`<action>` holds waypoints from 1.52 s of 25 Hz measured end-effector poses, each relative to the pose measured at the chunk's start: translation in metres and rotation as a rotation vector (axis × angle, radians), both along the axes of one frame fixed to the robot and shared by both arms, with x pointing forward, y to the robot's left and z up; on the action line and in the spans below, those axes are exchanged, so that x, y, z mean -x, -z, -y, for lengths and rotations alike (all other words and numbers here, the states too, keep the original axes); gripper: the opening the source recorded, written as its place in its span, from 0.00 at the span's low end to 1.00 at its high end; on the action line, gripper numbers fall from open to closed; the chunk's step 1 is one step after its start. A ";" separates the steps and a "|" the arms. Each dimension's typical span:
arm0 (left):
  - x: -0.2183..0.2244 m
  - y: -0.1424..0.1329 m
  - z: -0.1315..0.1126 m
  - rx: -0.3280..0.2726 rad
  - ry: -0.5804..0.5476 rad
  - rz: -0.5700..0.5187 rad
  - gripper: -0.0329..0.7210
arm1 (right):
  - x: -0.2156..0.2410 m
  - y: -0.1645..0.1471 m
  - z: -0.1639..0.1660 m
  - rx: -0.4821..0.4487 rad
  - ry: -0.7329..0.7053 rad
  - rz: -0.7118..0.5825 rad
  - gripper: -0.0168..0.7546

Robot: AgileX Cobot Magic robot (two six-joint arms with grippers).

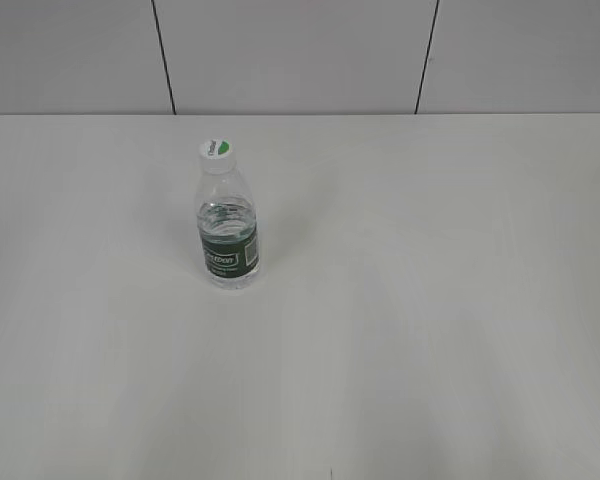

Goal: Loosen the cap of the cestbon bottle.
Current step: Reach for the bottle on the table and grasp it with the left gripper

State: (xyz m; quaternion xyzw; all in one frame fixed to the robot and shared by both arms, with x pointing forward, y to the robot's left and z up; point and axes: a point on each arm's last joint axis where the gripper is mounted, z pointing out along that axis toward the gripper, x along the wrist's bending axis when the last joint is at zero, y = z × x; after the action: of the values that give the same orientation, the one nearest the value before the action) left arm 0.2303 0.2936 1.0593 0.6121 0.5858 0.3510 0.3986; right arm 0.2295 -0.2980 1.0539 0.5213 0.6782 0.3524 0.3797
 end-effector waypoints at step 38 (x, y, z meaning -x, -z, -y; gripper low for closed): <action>-0.293 0.048 -0.006 -0.117 0.003 0.303 0.46 | 0.000 0.000 0.000 0.001 0.001 0.000 0.72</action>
State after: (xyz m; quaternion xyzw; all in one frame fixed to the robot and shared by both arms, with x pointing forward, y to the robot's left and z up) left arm 0.5230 0.2992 1.0114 0.5752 0.4967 0.4723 0.4465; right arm 0.2295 -0.2981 1.0539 0.5213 0.6782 0.3521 0.3800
